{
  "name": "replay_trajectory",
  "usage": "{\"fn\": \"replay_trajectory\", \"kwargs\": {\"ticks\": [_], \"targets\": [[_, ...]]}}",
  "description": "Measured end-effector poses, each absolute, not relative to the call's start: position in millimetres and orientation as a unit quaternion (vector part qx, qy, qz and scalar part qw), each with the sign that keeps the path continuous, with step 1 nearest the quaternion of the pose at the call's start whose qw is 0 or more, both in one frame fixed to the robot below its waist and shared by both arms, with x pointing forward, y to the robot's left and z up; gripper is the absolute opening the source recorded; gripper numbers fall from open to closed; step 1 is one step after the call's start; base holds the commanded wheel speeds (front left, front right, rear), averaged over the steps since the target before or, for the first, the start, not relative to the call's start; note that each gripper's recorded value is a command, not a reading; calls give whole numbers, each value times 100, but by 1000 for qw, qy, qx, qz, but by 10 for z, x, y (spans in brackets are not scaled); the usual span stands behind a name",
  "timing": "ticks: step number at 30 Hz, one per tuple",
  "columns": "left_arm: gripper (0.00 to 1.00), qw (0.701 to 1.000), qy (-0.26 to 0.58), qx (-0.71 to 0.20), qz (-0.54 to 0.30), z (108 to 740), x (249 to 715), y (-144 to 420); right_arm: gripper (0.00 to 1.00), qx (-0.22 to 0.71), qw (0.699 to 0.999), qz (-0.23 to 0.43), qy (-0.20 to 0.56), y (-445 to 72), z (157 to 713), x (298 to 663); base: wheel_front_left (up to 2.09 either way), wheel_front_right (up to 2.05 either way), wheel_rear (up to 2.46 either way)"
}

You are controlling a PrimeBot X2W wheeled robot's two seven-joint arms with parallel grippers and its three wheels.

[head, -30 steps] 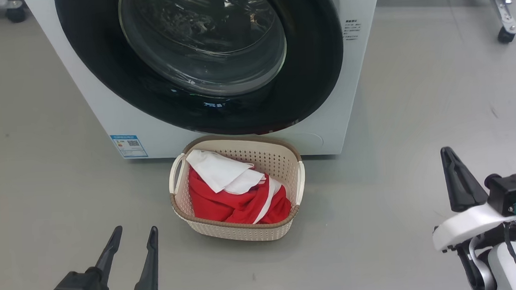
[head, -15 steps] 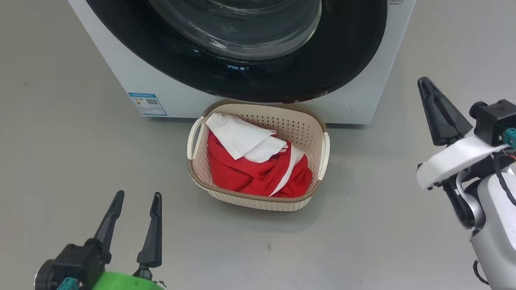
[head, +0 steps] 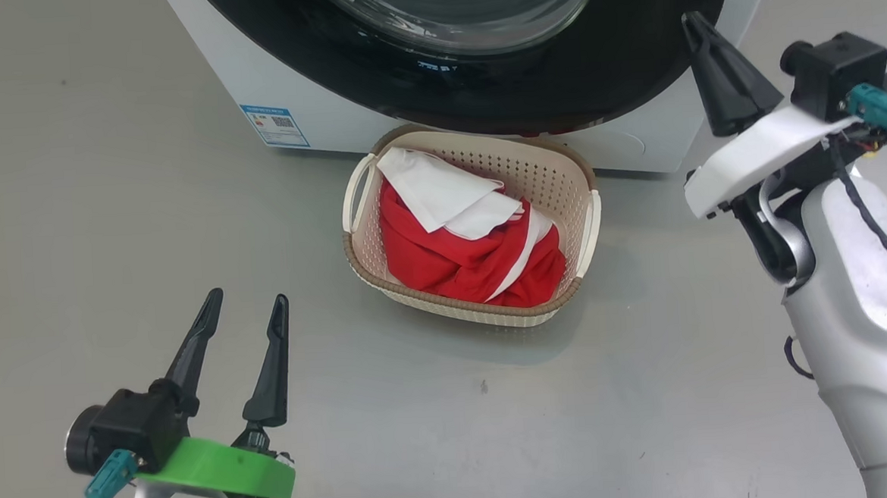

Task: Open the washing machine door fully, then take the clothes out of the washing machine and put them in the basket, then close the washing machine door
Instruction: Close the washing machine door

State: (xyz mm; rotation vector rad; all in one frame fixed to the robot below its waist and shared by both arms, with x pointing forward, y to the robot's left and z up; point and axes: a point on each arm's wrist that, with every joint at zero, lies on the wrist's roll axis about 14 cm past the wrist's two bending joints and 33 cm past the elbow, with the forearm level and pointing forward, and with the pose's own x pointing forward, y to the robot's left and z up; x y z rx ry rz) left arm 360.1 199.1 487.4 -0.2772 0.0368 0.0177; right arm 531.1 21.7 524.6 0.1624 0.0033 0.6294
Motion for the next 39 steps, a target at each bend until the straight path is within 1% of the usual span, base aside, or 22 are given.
{"fn": "replay_trajectory", "kwargs": {"ticks": [13,29,39], "targets": [[100,989,21,-142,18,4805,3714,2001,0,113,943,314,10,420,5331,5788,0,0,0],[100,989,26,-136,42,4727,3710,2124,0,126,937,324,34,615,5226,6044,0,0,0],[100,989,26,-137,47,4717,3700,2131,0,113,941,320,19,601,5353,6272,0,0,0]]}}
